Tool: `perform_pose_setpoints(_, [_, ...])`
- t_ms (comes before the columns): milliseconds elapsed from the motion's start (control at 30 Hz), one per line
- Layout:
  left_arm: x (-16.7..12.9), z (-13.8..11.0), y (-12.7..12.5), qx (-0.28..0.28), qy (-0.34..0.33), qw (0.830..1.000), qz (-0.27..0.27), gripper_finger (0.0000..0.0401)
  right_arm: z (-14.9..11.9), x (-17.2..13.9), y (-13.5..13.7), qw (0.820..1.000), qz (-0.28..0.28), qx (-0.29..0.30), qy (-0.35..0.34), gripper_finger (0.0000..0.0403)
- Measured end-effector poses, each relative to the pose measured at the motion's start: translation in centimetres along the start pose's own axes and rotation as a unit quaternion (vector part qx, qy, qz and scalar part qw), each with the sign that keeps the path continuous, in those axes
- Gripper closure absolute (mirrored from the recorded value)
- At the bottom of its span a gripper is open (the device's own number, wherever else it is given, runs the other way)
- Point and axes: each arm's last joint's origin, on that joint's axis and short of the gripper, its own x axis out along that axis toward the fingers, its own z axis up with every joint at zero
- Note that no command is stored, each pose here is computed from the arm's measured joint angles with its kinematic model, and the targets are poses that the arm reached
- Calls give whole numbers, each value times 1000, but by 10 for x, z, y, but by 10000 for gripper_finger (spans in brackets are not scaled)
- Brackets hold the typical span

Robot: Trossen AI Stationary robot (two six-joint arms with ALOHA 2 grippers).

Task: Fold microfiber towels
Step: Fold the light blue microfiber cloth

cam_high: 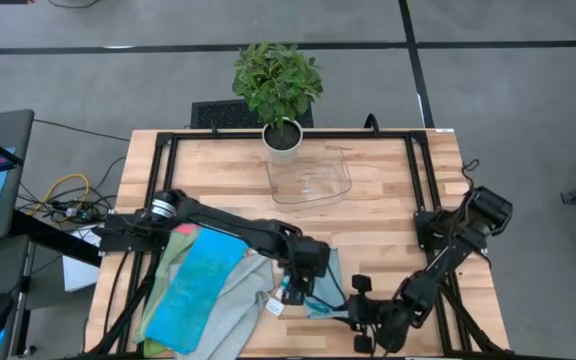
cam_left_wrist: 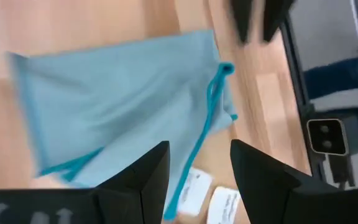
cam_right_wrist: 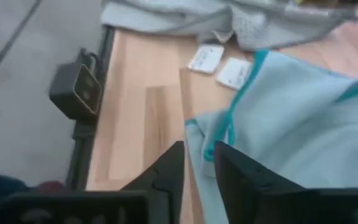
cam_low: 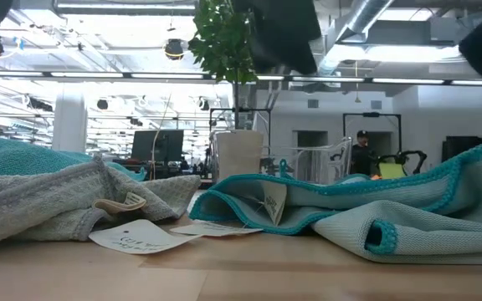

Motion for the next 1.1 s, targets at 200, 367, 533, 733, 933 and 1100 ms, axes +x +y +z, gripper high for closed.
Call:
perform_pose_setpoints(200, [-26,-20,-25,27,9,999,29,239,3,19,3,1000,-4,12,20,208])
perform_pose_setpoints(367, [-7,-59,-49,99,21,994,29,239,19,30,7,998,-27,3,65,179])
perform_pose_setpoints(533, [25,-88,-49,172,-5,982,75,239,27,30,11,997,-37,0,72,187])
perform_pose_setpoints(733, [46,-105,-30,173,-11,980,101,239,28,29,12,997,-37,21,72,210])
perform_pose_setpoints(933, [57,-120,-19,174,-5,980,100,239,26,28,10,995,-47,17,82,224])
perform_pose_setpoints(1100, [62,-126,-12,180,-15,976,124,239,26,29,9,995,-50,15,84,227])
